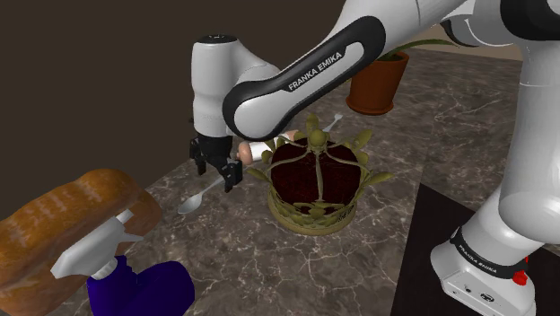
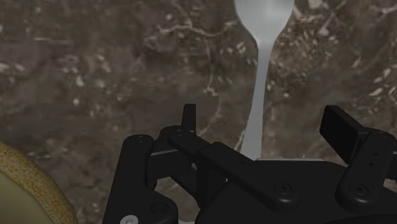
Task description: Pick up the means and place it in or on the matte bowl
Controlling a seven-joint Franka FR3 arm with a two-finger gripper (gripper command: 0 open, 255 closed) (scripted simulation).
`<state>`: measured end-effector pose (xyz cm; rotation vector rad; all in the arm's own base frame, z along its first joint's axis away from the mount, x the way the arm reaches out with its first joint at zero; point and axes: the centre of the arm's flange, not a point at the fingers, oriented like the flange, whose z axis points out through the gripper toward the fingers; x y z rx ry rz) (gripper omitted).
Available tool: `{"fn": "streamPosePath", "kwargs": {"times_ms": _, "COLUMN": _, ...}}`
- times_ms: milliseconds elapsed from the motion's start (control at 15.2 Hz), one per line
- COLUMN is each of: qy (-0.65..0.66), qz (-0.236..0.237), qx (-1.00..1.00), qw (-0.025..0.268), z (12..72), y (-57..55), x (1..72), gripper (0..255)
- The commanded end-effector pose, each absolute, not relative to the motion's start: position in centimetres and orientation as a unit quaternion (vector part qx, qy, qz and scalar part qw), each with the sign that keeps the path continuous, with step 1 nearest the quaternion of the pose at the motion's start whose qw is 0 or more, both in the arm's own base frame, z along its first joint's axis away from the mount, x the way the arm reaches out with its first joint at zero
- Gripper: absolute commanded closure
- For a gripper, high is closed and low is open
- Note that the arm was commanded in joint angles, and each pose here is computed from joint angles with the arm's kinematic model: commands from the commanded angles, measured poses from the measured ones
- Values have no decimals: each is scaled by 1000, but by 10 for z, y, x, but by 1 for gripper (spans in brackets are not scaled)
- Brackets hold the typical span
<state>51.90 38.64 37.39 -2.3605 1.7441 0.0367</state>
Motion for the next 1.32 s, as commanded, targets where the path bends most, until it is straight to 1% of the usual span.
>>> {"fn": "streamPosePath", "kwargs": {"times_ms": 0, "qy": 591, "qz": 12, "qx": -800, "qw": 103, "z": 373, "y": 387, "x": 519, "gripper": 0}}
{"fn": "streamPosePath", "kwargs": {"times_ms": 198, "qy": 591, "qz": 12, "qx": -800, "qw": 103, "z": 373, "y": 387, "x": 519, "gripper": 0}}
{"fn": "streamPosePath", "kwargs": {"times_ms": 264, "qy": 591, "qz": 12, "qx": -800, "qw": 103, "z": 373, "y": 387, "x": 519, "gripper": 255}}
{"fn": "streamPosePath", "kwargs": {"times_ms": 858, "qy": 591, "qz": 12, "qx": -800, "qw": 103, "z": 373, "y": 387, "x": 519, "gripper": 255}}
{"fn": "streamPosePath", "kwargs": {"times_ms": 1254, "qy": 591, "qz": 12, "qx": -800, "qw": 103, "z": 405, "y": 387, "x": 519, "gripper": 255}}
